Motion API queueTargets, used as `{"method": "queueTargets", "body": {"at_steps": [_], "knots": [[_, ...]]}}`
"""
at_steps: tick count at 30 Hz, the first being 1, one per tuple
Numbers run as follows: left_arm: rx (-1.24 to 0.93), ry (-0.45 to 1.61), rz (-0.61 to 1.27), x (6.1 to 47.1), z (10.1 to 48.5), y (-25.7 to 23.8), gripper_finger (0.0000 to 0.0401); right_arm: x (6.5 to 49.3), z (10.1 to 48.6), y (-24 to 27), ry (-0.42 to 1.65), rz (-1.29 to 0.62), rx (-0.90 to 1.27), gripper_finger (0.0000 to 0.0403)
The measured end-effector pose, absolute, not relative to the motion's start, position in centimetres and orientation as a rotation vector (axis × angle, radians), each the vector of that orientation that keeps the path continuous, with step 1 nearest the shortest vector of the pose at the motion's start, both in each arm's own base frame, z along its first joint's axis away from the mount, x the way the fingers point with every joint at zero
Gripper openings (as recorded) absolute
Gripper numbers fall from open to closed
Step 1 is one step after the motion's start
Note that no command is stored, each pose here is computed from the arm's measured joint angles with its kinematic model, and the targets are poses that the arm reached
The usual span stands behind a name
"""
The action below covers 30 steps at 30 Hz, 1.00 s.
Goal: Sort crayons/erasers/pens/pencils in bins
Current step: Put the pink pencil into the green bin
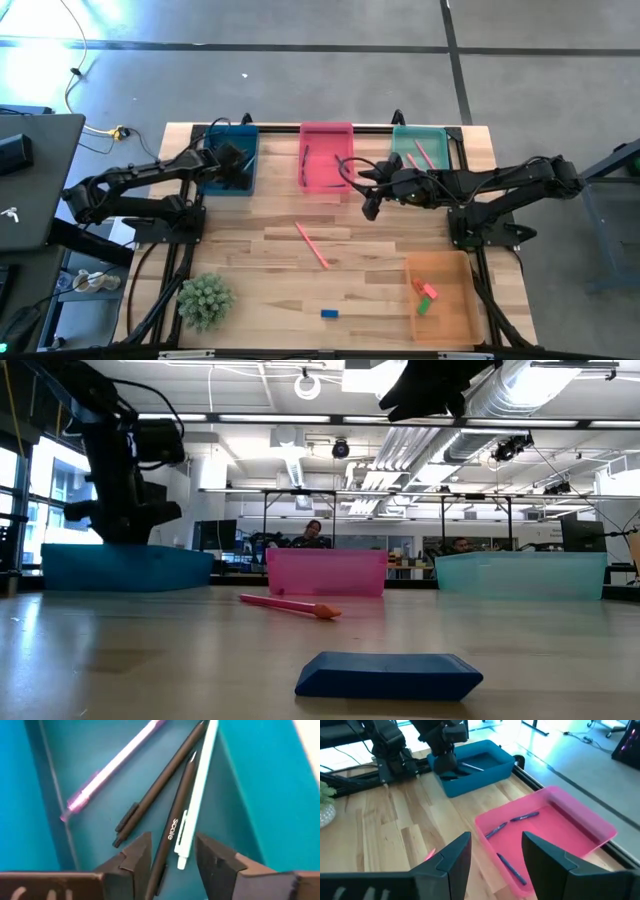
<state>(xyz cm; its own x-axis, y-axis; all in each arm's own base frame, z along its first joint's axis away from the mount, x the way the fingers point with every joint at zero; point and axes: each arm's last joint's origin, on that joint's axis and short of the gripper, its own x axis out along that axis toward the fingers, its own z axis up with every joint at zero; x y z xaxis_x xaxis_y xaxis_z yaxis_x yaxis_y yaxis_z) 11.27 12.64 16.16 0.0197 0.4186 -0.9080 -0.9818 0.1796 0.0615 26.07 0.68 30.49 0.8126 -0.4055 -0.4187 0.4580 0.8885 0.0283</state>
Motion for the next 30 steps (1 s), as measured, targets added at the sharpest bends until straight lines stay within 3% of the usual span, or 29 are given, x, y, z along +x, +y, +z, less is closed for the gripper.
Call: {"method": "queueTargets", "body": {"at_steps": [8,18,30], "knots": [[-0.703,0.98,1.162,12.6,21.4,13.8,0.0144,26.3,31.0,0.7,0.376,-0.445,0.086,0.0167],[-0.592,0.735,0.793,12.9,28.9,12.8,0.0145,26.8,32.3,0.8,0.242,-0.409,0.091,0.0167],[-0.495,0.453,0.562,11.3,32.8,8.0,0.0145,28.3,36.1,0.8,0.13,-0.443,0.1,0.0167]]}}
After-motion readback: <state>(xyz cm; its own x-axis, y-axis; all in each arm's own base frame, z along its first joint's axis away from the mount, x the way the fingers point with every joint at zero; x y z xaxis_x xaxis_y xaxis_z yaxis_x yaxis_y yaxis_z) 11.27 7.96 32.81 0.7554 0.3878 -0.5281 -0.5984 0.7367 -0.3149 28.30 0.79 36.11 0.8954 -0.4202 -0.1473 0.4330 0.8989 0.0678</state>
